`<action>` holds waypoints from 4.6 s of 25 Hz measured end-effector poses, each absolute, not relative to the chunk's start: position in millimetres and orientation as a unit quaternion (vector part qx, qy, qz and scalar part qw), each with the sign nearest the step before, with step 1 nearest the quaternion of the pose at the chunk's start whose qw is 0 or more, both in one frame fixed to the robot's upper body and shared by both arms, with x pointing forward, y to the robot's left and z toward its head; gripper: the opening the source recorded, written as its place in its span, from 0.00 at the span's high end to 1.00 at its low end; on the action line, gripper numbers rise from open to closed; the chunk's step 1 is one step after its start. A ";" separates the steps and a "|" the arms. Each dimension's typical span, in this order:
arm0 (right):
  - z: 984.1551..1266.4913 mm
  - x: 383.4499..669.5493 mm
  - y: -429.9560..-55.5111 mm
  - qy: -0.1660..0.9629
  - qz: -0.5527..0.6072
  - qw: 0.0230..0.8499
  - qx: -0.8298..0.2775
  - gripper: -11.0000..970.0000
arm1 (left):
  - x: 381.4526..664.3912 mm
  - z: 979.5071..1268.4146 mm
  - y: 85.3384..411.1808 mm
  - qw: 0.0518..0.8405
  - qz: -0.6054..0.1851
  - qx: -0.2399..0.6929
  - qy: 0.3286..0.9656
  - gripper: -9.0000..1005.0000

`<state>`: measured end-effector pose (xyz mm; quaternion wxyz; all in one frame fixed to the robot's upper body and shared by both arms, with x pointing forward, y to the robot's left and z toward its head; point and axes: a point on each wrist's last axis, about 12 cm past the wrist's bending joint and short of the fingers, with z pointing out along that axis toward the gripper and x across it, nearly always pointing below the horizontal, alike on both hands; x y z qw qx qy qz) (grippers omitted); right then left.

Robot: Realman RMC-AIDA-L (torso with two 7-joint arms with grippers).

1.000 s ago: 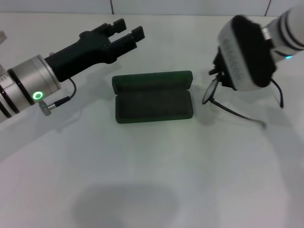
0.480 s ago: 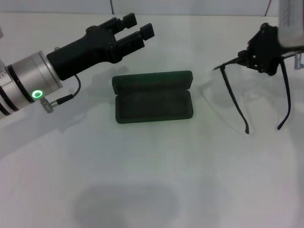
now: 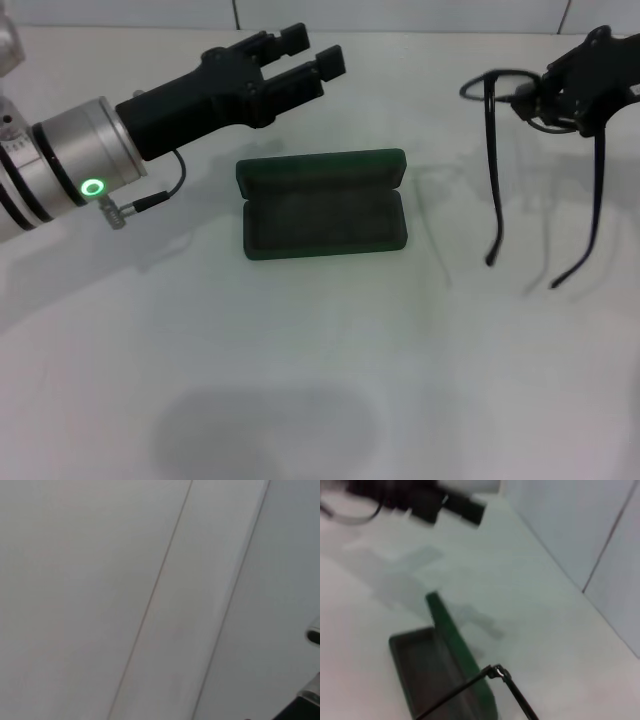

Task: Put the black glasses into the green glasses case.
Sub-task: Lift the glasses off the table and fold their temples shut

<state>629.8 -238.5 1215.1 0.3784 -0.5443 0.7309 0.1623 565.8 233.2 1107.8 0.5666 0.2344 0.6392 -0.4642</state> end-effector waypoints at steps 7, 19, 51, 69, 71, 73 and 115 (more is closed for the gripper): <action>1190.7 623.3 -253.6 0.741 0.271 0.441 -0.427 0.88 | 562.8 1119.2 223.0 0.528 -0.511 0.279 0.619 0.30; 1144.0 608.6 -246.3 0.725 0.390 0.456 -0.337 0.88 | 570.5 1142.5 176.7 0.441 -0.558 0.390 0.585 0.30; 1182.5 589.6 -272.9 0.620 0.509 0.510 -0.311 0.88 | 560.2 1100.3 186.9 0.388 -0.484 0.412 0.667 0.30; 1166.3 603.0 -243.5 0.644 0.500 0.510 -0.273 0.88 | 557.5 1129.6 156.0 0.422 -0.551 0.435 0.573 0.30; 1164.5 602.7 -244.1 0.647 0.501 0.508 -0.270 0.88 | 558.6 1130.3 159.0 0.429 -0.551 0.428 0.574 0.30; 1162.5 602.2 -244.8 0.651 0.500 0.503 -0.269 0.88 | 559.4 1131.0 162.1 0.436 -0.551 0.420 0.574 0.30; 1185.0 607.5 -264.2 0.671 0.510 0.435 -0.317 0.88 | 562.8 1143.1 216.7 0.466 -0.519 0.412 0.586 0.30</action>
